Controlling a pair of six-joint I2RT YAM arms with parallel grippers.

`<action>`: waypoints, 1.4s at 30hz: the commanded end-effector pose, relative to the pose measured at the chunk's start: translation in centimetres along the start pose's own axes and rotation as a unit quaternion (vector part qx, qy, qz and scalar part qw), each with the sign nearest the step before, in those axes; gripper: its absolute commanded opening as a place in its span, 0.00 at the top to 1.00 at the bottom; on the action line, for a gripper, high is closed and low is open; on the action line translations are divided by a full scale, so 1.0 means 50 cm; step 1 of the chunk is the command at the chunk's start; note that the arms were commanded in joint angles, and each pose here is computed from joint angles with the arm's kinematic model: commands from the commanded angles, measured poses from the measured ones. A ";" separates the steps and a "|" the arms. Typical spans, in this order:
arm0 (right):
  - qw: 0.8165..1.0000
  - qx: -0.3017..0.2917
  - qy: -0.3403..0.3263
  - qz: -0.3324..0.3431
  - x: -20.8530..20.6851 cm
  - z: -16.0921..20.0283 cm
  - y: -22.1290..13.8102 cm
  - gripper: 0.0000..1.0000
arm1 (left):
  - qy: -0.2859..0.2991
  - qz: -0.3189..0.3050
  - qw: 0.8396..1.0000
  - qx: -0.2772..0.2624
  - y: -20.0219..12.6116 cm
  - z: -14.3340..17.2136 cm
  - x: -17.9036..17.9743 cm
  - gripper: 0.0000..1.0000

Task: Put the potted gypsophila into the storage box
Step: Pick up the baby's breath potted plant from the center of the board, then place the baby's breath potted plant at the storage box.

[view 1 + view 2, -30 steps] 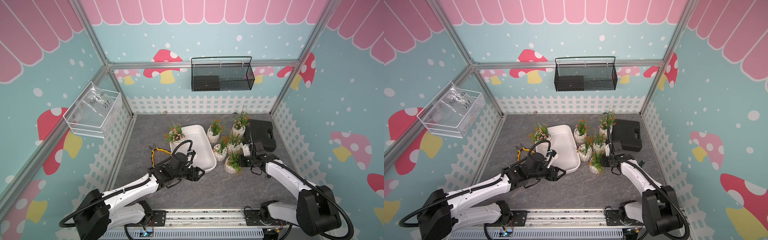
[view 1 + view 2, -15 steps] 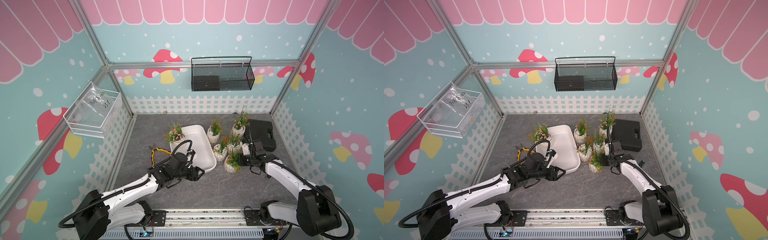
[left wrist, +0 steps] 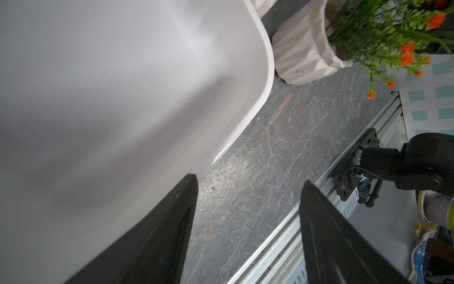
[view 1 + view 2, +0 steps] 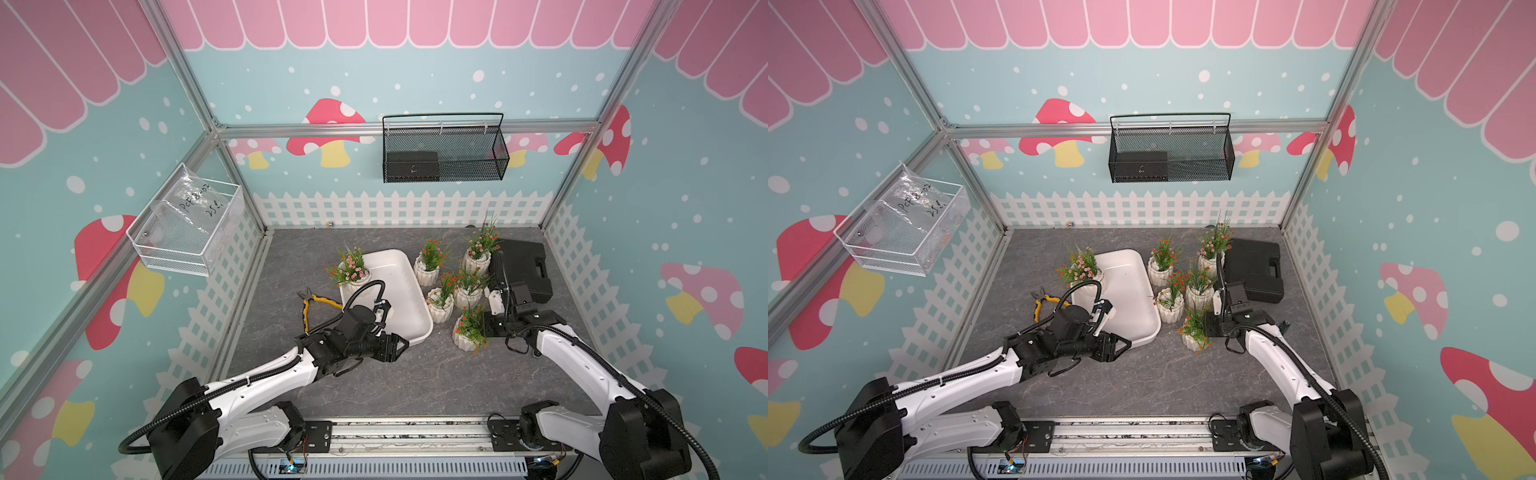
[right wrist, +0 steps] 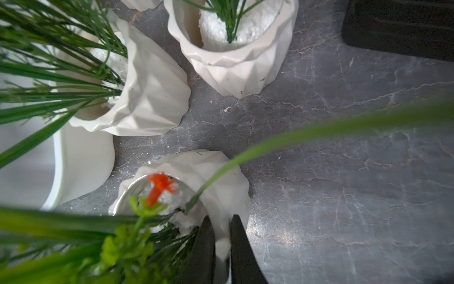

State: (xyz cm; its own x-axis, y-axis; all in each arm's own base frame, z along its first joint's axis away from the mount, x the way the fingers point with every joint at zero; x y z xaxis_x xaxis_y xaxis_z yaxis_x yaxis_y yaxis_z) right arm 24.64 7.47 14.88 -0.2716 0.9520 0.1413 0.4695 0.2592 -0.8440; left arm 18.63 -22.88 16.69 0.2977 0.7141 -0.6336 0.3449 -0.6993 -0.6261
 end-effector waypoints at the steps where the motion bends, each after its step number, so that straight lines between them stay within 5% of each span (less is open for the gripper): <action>1: 0.998 -0.058 -0.012 -0.007 0.015 -0.051 -0.051 1.00 | 0.011 0.003 1.000 -0.013 -0.004 -0.009 -0.009 0.33; 23: 0.993 -0.106 -0.047 -0.028 0.039 -0.107 -0.138 1.00 | 0.009 -0.003 1.000 -0.017 -0.006 -0.010 -0.006 0.33; 42: 0.979 -0.137 -0.112 -0.101 0.121 -0.194 -0.186 1.00 | 0.006 -0.009 0.995 -0.097 -0.081 -0.029 -0.011 0.36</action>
State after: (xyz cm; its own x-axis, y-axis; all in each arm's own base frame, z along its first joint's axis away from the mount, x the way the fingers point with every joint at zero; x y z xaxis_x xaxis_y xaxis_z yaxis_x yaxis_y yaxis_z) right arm 25.91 10.91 25.64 -0.4767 0.8660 0.1507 0.5525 0.4285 -0.7149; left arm 18.51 -21.46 20.29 0.3308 0.6962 -0.6371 0.4668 -0.7074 -0.5307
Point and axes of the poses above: each gripper's point midway between its finger pads, its own y axis out along the fingers, its own x axis along the line the jaws close on, z = x × y, the point moved 6 cm from there along -y, back along the fingers, and after that the axes turned 10 degrees about -y, right-handed, at the moved point
